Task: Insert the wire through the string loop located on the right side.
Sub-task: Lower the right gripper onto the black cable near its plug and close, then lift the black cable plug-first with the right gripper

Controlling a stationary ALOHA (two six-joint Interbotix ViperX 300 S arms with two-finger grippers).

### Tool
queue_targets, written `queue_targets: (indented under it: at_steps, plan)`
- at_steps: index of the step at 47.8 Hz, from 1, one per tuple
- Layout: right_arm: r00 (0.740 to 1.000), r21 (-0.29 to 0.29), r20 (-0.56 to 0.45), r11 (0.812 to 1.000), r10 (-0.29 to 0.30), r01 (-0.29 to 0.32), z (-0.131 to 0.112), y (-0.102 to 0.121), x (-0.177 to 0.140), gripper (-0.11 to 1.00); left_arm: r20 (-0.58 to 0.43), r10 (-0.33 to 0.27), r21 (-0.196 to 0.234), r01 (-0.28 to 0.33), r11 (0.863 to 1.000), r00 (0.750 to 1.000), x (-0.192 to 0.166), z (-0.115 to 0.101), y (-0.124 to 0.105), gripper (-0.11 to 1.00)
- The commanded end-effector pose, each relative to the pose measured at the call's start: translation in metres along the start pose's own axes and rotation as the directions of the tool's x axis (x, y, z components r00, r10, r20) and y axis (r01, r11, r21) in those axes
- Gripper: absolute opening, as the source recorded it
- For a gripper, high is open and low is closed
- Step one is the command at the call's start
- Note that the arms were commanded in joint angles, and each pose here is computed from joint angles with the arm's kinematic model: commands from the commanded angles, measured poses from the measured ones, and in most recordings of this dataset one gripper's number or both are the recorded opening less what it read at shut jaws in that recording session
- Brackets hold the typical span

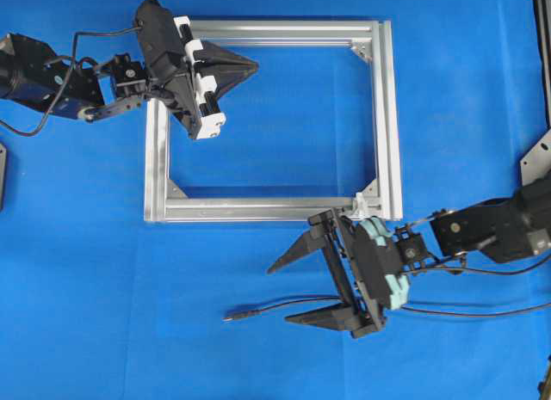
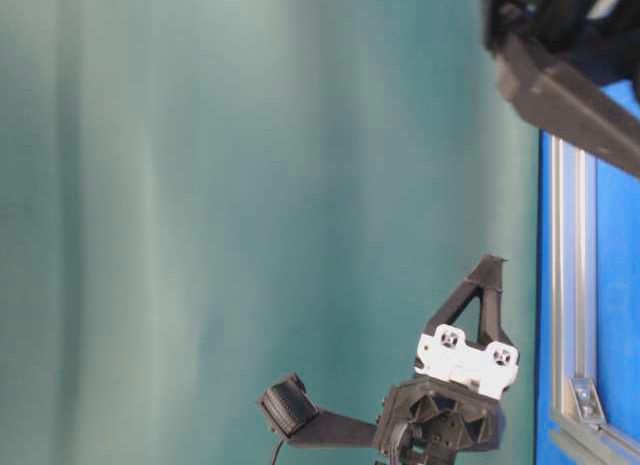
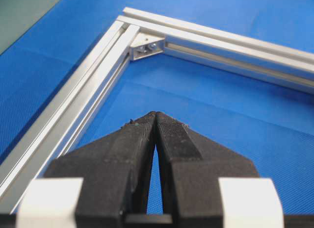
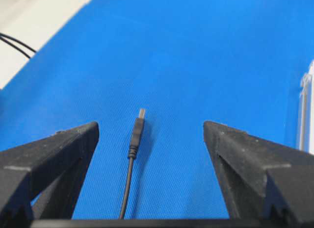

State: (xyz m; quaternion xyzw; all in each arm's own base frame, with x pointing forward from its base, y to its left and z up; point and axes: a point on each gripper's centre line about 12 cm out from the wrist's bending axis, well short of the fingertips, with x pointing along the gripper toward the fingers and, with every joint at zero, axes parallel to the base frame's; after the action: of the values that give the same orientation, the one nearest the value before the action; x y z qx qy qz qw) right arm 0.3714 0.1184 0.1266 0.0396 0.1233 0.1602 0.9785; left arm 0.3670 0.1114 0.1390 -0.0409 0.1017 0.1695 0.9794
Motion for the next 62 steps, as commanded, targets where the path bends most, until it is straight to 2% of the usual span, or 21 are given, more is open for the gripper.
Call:
queue_targets:
  at_steps: [1,20,34,39,41,44,50,54,59,62]
  plan:
    - [0.999,0.014,0.033,1.0,-0.004,0.003,0.006,0.001,0.007,0.89,0.043,-0.006,0.002,0.006,1.0,0.999,-0.002,0.015,-0.002,0.0]
    - [0.999,0.102,-0.046,0.994,-0.022,0.027,-0.041,0.002,0.04,0.89,0.043,-0.006,0.002,0.006,1.0,0.999,-0.002,0.015,-0.002,0.0]
    - [0.998,0.114,-0.056,0.993,-0.032,0.038,-0.046,0.001,0.044,0.89,0.038,-0.006,0.002,0.006,1.0,0.999,-0.003,0.013,-0.001,0.0]
    - [0.997,0.117,-0.062,0.992,-0.037,0.044,-0.046,0.001,0.044,0.85,0.037,-0.004,0.001,0.004,1.0,0.999,-0.004,0.013,-0.001,0.0]
    - [0.997,0.113,-0.063,0.993,-0.038,0.045,-0.046,0.001,0.044,0.81,0.037,-0.006,0.001,0.006,1.0,0.999,-0.004,0.013,-0.001,0.0]
    - [0.997,0.11,-0.065,0.993,-0.038,0.045,-0.047,0.001,0.044,0.68,0.037,-0.006,0.001,0.006,1.0,0.999,-0.004,0.013,-0.001,0.0]
    - [0.997,0.1,-0.065,0.994,-0.035,0.041,-0.047,0.001,0.043,0.31,0.037,-0.006,0.001,0.006,1.0,0.999,-0.004,0.013,-0.001,0.0]
    - [0.997,0.095,-0.067,0.995,-0.033,0.039,-0.047,0.001,0.043,0.12,0.037,-0.006,0.001,0.006,1.0,0.999,-0.004,0.013,-0.001,0.0]
    - [0.997,0.093,-0.07,0.995,-0.032,0.038,-0.048,0.001,0.043,-0.03,0.037,-0.006,0.002,0.005,1.0,0.999,-0.004,0.013,-0.001,0.0]
    - [0.997,0.092,-0.072,0.995,-0.03,0.036,-0.048,0.002,0.043,-0.04,0.037,-0.004,0.0,0.004,1.0,0.999,-0.004,0.013,-0.001,0.0]
